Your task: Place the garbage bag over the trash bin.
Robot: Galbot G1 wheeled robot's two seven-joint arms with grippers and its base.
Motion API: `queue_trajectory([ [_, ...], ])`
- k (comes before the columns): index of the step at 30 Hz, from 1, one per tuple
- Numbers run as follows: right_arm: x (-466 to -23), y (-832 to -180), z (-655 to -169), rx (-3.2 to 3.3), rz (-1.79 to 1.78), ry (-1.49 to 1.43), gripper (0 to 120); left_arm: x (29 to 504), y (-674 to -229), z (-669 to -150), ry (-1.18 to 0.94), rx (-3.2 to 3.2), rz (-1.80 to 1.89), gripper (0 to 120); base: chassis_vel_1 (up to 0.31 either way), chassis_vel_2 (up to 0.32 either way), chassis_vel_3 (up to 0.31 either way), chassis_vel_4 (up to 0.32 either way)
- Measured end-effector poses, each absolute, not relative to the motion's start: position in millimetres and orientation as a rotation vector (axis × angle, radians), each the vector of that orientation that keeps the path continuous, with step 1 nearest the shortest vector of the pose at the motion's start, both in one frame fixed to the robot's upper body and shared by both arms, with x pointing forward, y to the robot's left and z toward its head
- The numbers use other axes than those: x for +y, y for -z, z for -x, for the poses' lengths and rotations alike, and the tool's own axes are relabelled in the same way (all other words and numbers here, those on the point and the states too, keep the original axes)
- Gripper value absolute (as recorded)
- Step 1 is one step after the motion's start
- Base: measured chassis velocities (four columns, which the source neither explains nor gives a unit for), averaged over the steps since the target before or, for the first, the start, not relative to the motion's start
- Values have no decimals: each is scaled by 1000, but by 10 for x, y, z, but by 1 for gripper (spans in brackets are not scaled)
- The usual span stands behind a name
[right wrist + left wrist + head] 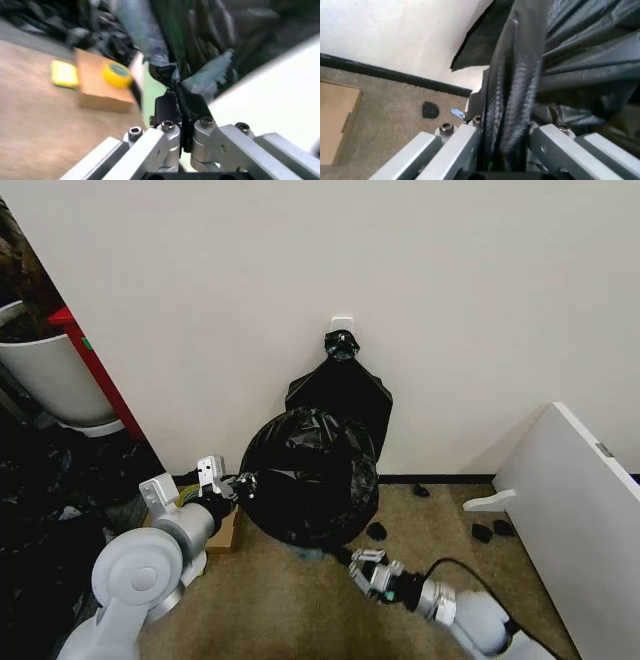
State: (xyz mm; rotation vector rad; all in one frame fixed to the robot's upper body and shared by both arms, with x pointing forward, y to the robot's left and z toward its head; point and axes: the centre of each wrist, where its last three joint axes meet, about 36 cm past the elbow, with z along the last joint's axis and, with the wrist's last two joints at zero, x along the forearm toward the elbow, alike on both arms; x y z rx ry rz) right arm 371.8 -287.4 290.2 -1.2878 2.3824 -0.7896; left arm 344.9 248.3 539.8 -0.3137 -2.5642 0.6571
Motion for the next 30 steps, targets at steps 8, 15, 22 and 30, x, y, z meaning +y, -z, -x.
queue_trajectory([
  [8, -3043, -2850, -3566, 2338, 1400, 576, 12, 2463, -5298, -3489, -575, -2644, 242, 1, 0, 0, 0, 0],
  [15, -3618, -3070, -3647, 2228, 1645, 309, 40, 2409, -5162, -3472, -505, -2679, 208, 1, 0, 0, 0, 0],
  [22, -3100, -3522, -3385, 2391, 1333, 38, 61, 2198, -5024, -3364, -468, -2698, 262, 1, 0, 0, 0, 0],
  [30, -2177, -4365, -2923, 2654, 1022, -212, 53, 2045, -4817, -3295, -470, -2775, 273, 1, 0, 0, 0, 0],
])
